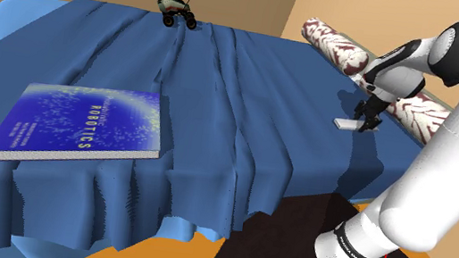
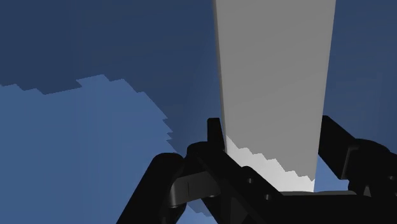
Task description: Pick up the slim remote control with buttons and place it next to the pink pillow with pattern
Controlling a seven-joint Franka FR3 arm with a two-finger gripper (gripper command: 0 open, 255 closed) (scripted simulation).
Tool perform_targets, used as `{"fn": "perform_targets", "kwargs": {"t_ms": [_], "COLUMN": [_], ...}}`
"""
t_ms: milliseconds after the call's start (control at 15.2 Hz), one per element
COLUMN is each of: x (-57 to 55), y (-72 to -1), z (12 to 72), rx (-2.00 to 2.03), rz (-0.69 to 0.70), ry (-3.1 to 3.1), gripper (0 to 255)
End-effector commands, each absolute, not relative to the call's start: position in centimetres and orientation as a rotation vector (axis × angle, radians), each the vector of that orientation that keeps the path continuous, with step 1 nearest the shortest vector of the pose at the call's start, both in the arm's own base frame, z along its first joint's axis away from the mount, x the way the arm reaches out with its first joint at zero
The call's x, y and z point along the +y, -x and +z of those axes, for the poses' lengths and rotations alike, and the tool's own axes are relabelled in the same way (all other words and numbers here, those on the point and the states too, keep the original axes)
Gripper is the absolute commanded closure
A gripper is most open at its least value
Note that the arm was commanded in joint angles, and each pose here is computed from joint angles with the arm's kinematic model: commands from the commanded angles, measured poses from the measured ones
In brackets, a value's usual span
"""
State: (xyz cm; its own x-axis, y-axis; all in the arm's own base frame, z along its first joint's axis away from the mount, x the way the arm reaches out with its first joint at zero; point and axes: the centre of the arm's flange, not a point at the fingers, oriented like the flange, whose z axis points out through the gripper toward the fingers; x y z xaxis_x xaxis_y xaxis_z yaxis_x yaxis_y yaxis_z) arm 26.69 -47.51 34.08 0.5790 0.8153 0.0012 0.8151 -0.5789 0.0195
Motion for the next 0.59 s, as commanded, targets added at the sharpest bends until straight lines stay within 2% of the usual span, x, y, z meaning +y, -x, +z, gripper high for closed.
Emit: {"fn": "perform_targets", "kwargs": {"t_ms": [0,396,462,528], "x": [-47.51,-47.51,-47.51,-47.51], "y": [-26.72,-26.72,-26.72,-26.72], "z": [33.89,33.89,33.89,33.89], "rx": [1.433,1.433,1.433,1.433], "rz": [0.016,0.016,0.016,0.016], "ry": [-2.776,-2.776,-2.776,-2.776], "gripper": [255,255,0,0]}}
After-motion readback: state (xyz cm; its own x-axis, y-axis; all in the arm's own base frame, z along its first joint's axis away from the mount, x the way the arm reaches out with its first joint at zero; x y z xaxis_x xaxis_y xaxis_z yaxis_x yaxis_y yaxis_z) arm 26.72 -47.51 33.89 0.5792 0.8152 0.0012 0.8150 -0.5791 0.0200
